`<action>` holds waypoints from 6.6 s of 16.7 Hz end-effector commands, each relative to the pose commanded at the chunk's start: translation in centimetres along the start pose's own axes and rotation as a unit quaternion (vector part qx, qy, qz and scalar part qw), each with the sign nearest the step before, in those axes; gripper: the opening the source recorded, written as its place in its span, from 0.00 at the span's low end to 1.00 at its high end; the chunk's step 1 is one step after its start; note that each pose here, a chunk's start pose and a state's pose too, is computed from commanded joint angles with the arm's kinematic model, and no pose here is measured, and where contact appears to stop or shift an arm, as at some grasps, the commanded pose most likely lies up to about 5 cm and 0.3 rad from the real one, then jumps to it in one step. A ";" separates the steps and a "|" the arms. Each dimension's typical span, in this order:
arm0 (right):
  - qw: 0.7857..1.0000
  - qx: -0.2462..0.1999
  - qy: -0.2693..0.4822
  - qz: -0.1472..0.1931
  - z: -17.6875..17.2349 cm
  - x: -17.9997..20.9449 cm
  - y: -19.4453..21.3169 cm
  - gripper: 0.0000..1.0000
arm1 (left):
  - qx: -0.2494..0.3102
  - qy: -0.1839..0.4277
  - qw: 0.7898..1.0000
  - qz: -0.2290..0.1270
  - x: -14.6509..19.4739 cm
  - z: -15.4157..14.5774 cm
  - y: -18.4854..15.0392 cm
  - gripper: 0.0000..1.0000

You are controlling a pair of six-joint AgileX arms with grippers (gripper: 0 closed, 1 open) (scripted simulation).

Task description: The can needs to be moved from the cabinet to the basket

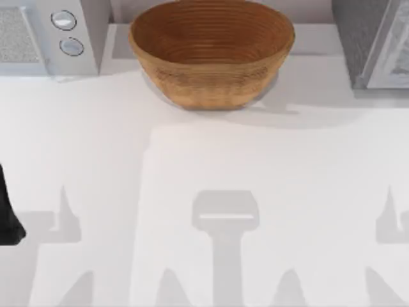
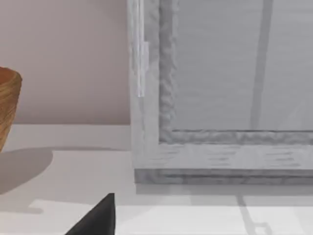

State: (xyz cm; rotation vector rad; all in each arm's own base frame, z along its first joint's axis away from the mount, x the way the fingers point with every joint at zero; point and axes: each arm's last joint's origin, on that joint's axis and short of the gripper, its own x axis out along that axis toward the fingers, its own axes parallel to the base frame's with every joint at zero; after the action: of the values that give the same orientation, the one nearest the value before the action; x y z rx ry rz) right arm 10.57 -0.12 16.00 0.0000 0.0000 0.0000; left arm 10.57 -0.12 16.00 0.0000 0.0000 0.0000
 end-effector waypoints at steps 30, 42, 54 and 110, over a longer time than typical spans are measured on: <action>1.000 0.000 0.000 0.000 35.0 15.0 4.8 1.00 | 0.000 0.000 1.000 0.000 0.0 0.0 0.0 1.00; 1.000 -0.001 -0.006 -0.006 34.6 16.0 9.8 1.00 | 0.000 0.000 1.000 0.000 0.0 0.0 0.0 1.00; 1.000 -0.001 -0.005 -0.006 34.7 22.0 9.8 1.00 | 0.000 0.000 1.000 0.000 0.0 0.0 0.0 1.00; 1.000 -0.011 0.012 -0.008 30.4 2.4 5.1 0.00 | 0.000 0.000 1.000 0.000 0.0 0.0 0.0 1.00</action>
State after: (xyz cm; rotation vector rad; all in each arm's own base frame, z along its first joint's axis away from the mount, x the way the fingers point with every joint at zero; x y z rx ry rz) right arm 12.94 4.96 46.42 -0.0222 0.0236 -0.0170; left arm 10.57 -0.12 16.00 0.0000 0.0000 0.0000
